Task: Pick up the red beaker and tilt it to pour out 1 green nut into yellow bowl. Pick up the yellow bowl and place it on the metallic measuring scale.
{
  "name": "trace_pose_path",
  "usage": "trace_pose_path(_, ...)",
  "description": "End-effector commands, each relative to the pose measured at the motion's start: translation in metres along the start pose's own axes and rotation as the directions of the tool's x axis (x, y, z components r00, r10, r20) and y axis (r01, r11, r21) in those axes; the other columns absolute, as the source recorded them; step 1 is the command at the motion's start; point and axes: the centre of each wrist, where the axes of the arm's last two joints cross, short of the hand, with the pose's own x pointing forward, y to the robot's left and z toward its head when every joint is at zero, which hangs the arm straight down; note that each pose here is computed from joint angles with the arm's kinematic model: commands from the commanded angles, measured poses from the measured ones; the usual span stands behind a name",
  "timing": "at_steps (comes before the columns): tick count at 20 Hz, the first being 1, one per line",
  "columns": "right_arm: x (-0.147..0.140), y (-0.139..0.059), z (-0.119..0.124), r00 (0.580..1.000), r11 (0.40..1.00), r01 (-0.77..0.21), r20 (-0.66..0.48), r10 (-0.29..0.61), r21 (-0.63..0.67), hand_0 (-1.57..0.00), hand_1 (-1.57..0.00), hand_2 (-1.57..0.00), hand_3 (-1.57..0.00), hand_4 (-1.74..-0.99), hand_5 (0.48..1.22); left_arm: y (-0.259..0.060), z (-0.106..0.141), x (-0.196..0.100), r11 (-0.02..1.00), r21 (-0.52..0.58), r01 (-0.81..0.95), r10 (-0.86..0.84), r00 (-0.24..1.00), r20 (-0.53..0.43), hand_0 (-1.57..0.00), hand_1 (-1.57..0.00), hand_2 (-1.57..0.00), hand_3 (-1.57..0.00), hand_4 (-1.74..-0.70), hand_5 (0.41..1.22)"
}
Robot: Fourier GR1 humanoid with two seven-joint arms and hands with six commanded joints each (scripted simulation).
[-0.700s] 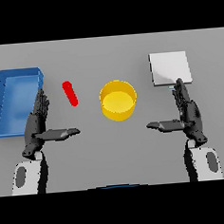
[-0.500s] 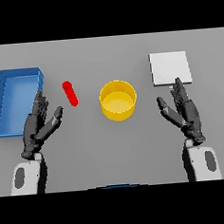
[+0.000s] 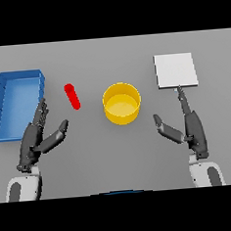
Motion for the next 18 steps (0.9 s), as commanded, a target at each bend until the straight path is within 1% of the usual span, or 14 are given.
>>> trace_pose_path(1,-0.002,-0.002,0.000,1.000,1.000,0.019,-0.014,-0.019,0.001,0.00,0.00,0.00,0.00,-1.192,0.600,-0.003,-0.002,-0.002,1.000,-0.014,0.013,-0.014,1.000,-0.018,0.00,0.00,0.00,0.00,-1.16,0.602)
trace_pose_path(3,-0.002,-0.002,-0.001,0.999,0.999,0.045,-0.018,-0.045,0.013,0.00,0.00,0.00,0.00,-1.212,0.607,-0.010,-0.003,-0.007,0.999,-0.028,0.021,-0.021,1.000,-0.014,0.00,0.00,0.00,0.00,-1.16,0.604)
trace_pose_path(4,0.001,-0.002,-0.001,0.999,0.998,0.053,0.004,-0.053,0.022,0.00,0.00,0.00,0.00,-1.224,0.611,-0.012,-0.009,-0.011,0.999,-0.029,0.030,-0.031,0.999,-0.028,0.00,0.00,0.00,0.00,-1.17,0.605)
trace_pose_path(6,0.000,-0.003,-0.003,1.000,0.999,0.026,-0.008,-0.026,0.019,0.00,0.00,0.00,0.00,-1.236,0.623,-0.020,-0.021,-0.018,0.998,-0.044,0.033,-0.034,0.999,-0.029,0.00,0.00,0.00,0.00,-1.21,0.615)
trace_pose_path(8,0.001,-0.005,-0.001,0.999,0.999,0.036,0.011,-0.037,0.024,0.00,0.00,0.00,0.00,-1.256,0.631,-0.022,-0.036,-0.021,0.997,-0.038,0.061,-0.062,0.998,-0.033,0.00,0.00,0.00,0.00,-1.22,0.626)
trace_pose_path(9,0.001,-0.008,-0.002,0.999,0.999,0.038,0.013,-0.038,0.022,0.00,0.00,0.00,0.00,-1.260,0.633,-0.022,-0.042,-0.022,0.997,-0.038,0.073,-0.074,0.997,-0.020,0.00,0.00,0.00,0.00,-1.23,0.629)
trace_pose_path(10,-0.001,-0.009,-0.001,0.999,0.998,0.052,0.000,-0.052,0.023,0.00,0.00,0.00,0.00,-1.267,0.632,-0.025,-0.049,-0.024,0.996,-0.038,0.077,-0.078,0.996,-0.033,0.00,0.00,0.00,0.00,-1.23,0.636)
trace_pose_path(11,0.001,-0.006,-0.004,0.998,0.998,0.058,-0.001,-0.058,0.032,0.00,0.00,0.00,0.00,-1.273,0.632,-0.029,-0.056,-0.025,0.997,-0.045,0.068,-0.070,0.997,-0.042,0.00,0.00,0.00,0.00,-1.24,0.641)
trace_pose_path(12,0.000,-0.006,-0.003,0.998,0.998,0.062,0.007,-0.062,0.032,0.00,0.00,0.00,0.00,-1.280,0.634,-0.024,-0.065,-0.026,0.996,-0.042,0.074,-0.076,0.996,-0.046,0.00,0.00,0.00,0.00,-1.25,0.650)
trace_pose_path(13,-0.001,-0.007,-0.004,0.999,0.998,0.051,0.010,-0.052,0.027,0.00,0.00,0.00,0.00,-1.281,0.635,-0.025,-0.069,-0.027,0.996,-0.041,0.076,-0.078,0.996,-0.036,0.00,0.00,0.00,0.00,-1.25,0.660)
trace_pose_path(14,0.000,-0.003,-0.006,0.999,0.998,0.049,-0.002,-0.049,0.026,0.00,0.00,0.00,0.00,-1.278,0.634,-0.028,-0.074,-0.029,0.996,-0.045,0.073,-0.074,0.997,-0.035,0.00,0.00,0.00,0.00,-1.26,0.668)
trace_pose_path(16,0.000,-0.006,-0.002,0.999,0.999,0.044,0.014,-0.044,0.020,0.00,0.00,0.00,0.00,-1.268,0.635,-0.029,-0.081,-0.031,0.996,-0.045,0.077,-0.079,0.997,-0.027,0.00,0.00,0.00,0.00,-1.27,0.677)
trace_pose_path(17,0.001,-0.008,-0.004,0.999,0.999,0.047,0.008,-0.047,0.019,0.00,0.00,0.00,0.00,-1.267,0.635,-0.029,-0.088,-0.030,0.997,-0.048,0.067,-0.068,0.997,-0.036,0.00,0.00,0.00,0.00,-1.28,0.680)
trace_pose_path(18,0.001,-0.005,-0.004,0.999,0.999,0.047,0.003,-0.047,0.021,0.00,0.00,0.00,0.00,-1.266,0.635,-0.028,-0.091,-0.031,0.996,-0.050,0.072,-0.074,0.996,-0.046,0.00,0.00,0.00,0.00,-1.28,0.682)
